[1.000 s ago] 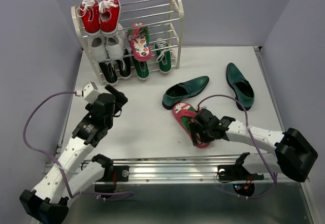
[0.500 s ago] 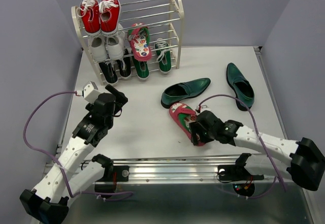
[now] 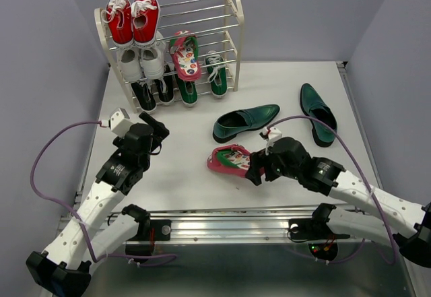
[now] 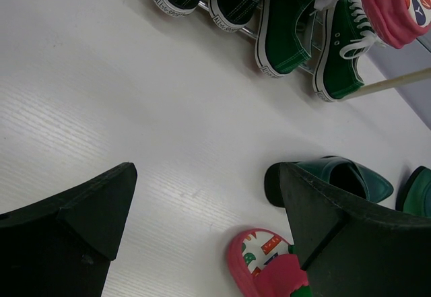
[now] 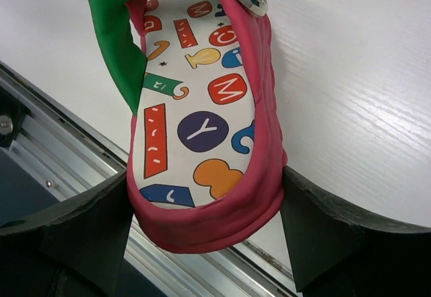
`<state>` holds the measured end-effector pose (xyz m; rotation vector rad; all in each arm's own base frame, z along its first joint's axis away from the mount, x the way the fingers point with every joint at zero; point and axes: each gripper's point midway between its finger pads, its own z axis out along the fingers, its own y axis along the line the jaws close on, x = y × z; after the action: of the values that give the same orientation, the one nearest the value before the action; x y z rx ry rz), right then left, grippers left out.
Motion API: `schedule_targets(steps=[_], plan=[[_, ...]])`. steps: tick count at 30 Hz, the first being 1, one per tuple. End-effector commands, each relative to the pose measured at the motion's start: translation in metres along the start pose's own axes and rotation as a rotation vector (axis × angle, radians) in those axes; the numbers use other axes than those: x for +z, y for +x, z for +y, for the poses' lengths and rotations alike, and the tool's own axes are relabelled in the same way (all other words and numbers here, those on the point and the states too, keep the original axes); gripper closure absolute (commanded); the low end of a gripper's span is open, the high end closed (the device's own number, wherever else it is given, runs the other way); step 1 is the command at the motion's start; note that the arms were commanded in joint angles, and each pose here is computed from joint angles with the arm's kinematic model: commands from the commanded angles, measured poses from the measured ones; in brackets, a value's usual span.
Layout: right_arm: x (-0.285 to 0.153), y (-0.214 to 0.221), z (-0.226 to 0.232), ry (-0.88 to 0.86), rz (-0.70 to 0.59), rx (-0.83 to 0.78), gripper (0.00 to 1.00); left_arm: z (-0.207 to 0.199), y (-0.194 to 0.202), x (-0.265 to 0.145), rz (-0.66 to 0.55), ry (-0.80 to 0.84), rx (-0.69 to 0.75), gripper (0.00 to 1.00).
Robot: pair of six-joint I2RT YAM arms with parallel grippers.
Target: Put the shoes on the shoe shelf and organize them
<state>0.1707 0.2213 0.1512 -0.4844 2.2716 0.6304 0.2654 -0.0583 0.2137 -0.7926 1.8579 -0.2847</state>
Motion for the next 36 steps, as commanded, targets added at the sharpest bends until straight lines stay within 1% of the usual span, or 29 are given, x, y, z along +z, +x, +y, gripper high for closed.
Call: schedule_targets(steps=[1,2,4,6,8,10,11,12,13,15,16,17,20,21,25,30,36], plan=[[0.003,-0.026,0.020,-0.070,-0.060,-0.037,0.99,-0.004,-0.020,-0.007,-0.063,0.015,-0.023,0.01],[0.010,-0.017,0.018,-0.059,-0.021,-0.023,0.99,-0.003,-0.019,-0.007,-0.062,0.012,-0.022,0.01],[0.020,0.009,0.022,-0.104,0.059,-0.002,0.99,-0.001,-0.020,-0.008,-0.066,0.010,-0.024,0.01],[0.025,0.032,0.032,-0.174,0.135,0.045,0.90,0.000,-0.020,-0.008,-0.068,0.007,-0.023,0.01],[0.030,0.054,0.037,-0.209,0.171,0.063,0.73,0.000,-0.020,-0.009,-0.068,0.008,-0.026,0.01],[0.031,0.061,0.039,-0.215,0.170,0.064,0.63,0.002,-0.019,-0.008,-0.067,0.003,-0.024,0.01],[0.032,0.067,0.036,-0.201,0.179,0.060,0.57,0.001,-0.019,-0.007,-0.068,0.004,-0.026,0.01],[0.035,0.070,0.034,-0.184,0.184,0.040,0.34,0.001,-0.017,-0.006,-0.063,0.005,-0.024,0.01],[0.038,0.072,0.031,-0.164,0.186,0.036,0.33,0.000,-0.017,-0.006,-0.063,0.005,-0.026,0.01],[0.044,0.077,0.026,-0.138,0.194,0.011,0.08,-0.001,-0.015,-0.005,-0.054,0.006,-0.023,0.01],[0.048,0.079,0.024,-0.120,0.199,0.002,0.00,0.000,-0.014,-0.004,-0.050,0.004,-0.021,0.01],[0.054,0.086,0.018,-0.091,0.221,-0.004,0.00,0.001,-0.013,-0.004,-0.047,0.000,-0.019,0.01],[0.065,0.090,0.014,-0.050,0.225,-0.060,0.00,0.003,-0.013,-0.005,-0.047,-0.006,-0.023,0.01],[0.068,0.087,0.013,-0.039,0.203,-0.091,0.00,0.004,-0.013,-0.006,-0.050,-0.007,-0.025,0.01],[0.076,0.084,0.016,-0.047,0.204,-0.150,0.00,0.004,-0.018,-0.009,-0.064,-0.008,-0.034,0.01],[0.083,0.080,0.022,-0.047,0.197,-0.191,0.00,0.008,-0.019,-0.010,-0.071,-0.016,-0.040,0.01],[0.087,0.086,0.026,0.004,0.205,-0.231,0.00,0.008,-0.021,-0.012,-0.074,-0.020,-0.040,0.01]])
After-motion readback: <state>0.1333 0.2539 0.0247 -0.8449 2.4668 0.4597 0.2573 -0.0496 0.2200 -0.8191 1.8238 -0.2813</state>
